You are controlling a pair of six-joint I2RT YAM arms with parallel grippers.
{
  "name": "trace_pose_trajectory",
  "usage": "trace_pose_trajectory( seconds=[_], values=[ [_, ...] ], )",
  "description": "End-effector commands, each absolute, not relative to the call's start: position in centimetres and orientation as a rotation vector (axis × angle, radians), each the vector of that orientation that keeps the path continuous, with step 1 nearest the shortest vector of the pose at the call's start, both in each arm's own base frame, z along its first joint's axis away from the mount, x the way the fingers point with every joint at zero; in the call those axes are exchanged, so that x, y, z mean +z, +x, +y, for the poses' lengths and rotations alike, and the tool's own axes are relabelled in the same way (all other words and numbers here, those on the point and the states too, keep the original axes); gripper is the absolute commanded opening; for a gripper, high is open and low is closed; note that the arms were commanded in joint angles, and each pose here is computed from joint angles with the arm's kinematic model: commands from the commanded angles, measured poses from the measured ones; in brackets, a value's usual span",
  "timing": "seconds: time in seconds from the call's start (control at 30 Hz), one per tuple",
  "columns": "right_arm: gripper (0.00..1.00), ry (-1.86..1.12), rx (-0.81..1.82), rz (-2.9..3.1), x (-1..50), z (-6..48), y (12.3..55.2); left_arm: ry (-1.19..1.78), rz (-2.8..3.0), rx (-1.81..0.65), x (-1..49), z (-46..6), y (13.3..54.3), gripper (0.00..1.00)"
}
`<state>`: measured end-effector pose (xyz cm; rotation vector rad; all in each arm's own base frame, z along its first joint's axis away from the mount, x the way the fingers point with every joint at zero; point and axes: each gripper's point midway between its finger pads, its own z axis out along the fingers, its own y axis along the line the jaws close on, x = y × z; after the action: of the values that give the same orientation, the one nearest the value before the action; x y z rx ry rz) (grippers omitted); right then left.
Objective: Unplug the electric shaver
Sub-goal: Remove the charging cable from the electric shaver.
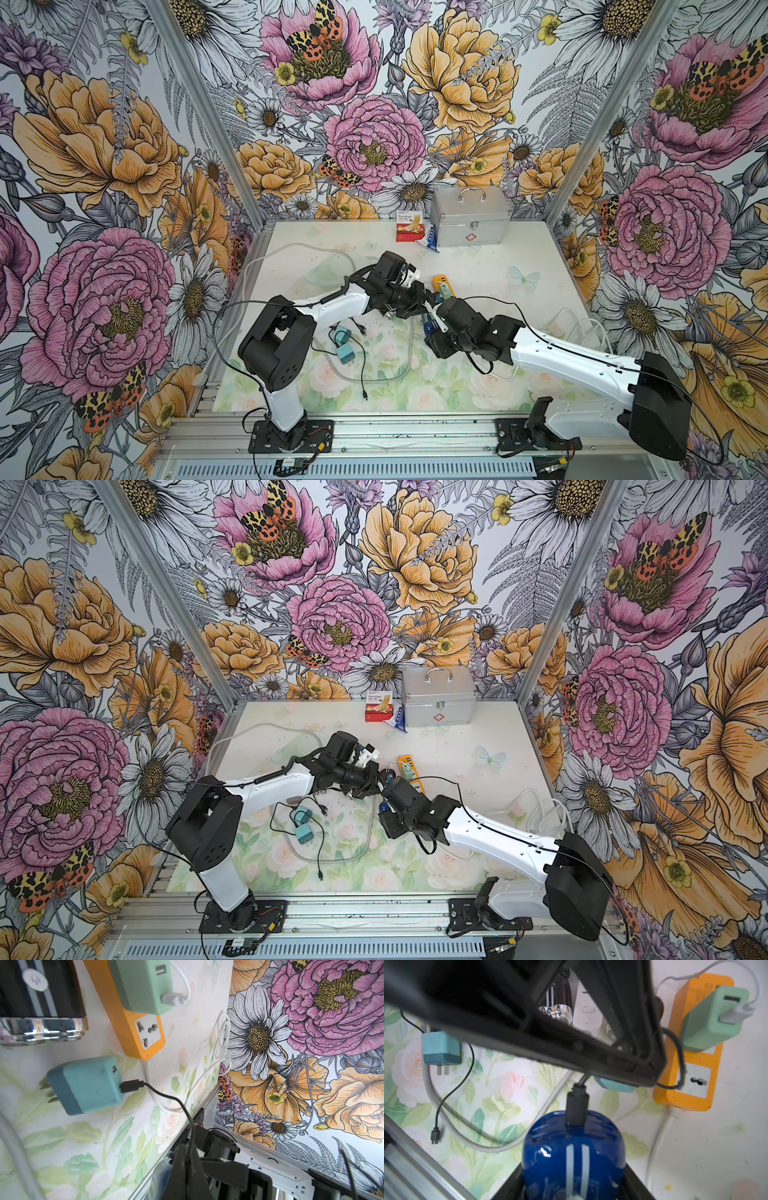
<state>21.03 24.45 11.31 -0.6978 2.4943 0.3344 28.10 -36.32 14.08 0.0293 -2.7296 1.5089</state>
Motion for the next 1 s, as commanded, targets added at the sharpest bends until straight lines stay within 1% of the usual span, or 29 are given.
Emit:
trace_pose_trajectory(
  seconds=[0.0,0.17,0.4,0.57,0.8,0.97],
  values=[
    [0.05,-0.840,0.270,2.431,11.1,24.6,19.3,-0.072,-2.871,1.732,20.3,-36.2,31.7,0.00],
    [0.05,-0.787,0.218,2.360,11.3,23.7,19.2,-0.103,-2.936,1.746,21.4,-35.6,31.6,0.00],
    [0.05,-0.768,0.319,2.283,12.0,23.7,18.5,-0.113,-2.975,1.731,21.5,-35.6,31.4,0.00],
    [0.05,-0.782,0.351,2.292,11.5,23.9,18.0,-0.123,-3.021,1.733,22.0,-35.6,31.6,0.00],
    [0.04,-0.785,0.302,2.295,10.7,23.5,18.0,-0.130,-3.060,1.777,22.9,-35.2,31.6,0.00],
    [0.02,-0.728,0.248,2.289,10.6,22.9,18.5,-0.095,-3.077,1.817,23.5,-34.7,32.1,0.00]
  ],
)
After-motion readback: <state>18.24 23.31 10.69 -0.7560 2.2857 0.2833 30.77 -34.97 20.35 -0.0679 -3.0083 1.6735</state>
